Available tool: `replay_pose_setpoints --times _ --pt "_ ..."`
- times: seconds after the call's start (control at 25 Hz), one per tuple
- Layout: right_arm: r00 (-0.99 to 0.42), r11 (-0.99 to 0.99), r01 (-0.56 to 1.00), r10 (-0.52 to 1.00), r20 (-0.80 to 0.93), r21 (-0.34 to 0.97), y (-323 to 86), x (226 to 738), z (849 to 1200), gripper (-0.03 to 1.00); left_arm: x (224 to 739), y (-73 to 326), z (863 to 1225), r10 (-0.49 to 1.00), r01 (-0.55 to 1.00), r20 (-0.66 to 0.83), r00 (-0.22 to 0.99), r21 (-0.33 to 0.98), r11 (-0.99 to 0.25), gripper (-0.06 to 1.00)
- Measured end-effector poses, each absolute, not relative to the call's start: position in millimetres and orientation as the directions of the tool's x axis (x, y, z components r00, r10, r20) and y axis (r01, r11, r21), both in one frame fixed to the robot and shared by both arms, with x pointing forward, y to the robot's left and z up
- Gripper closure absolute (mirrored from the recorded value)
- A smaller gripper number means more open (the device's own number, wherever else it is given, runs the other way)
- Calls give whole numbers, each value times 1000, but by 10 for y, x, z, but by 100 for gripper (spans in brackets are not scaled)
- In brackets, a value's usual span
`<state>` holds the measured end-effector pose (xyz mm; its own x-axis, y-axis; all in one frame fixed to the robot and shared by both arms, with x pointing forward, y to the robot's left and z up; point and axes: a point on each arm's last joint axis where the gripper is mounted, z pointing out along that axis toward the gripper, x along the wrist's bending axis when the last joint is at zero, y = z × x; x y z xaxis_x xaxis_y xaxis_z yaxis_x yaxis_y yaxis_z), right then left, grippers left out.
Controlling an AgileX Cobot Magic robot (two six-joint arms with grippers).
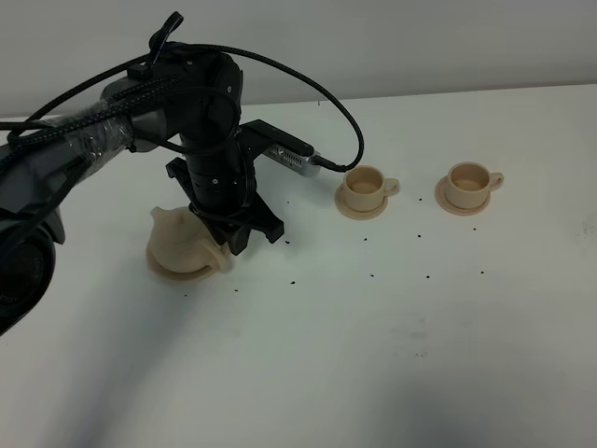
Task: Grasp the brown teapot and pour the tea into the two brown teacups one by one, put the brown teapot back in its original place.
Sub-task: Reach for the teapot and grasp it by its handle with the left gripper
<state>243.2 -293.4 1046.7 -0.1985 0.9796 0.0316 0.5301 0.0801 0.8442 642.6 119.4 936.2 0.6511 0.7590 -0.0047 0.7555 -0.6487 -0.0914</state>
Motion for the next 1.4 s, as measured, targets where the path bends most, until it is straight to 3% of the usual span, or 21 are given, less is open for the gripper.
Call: replay_pose_setpoints --times 1.08,1.4 --pt "-198 80 530 980 32 844 -2934 2432 10467 73 6378 1120 9491 806 806 -85 586 -43 -591 69" --pt "-198 80 530 980 32 844 -2934 2432 10467 73 6327 994 9514 813 833 -229 535 -16 -553 69"
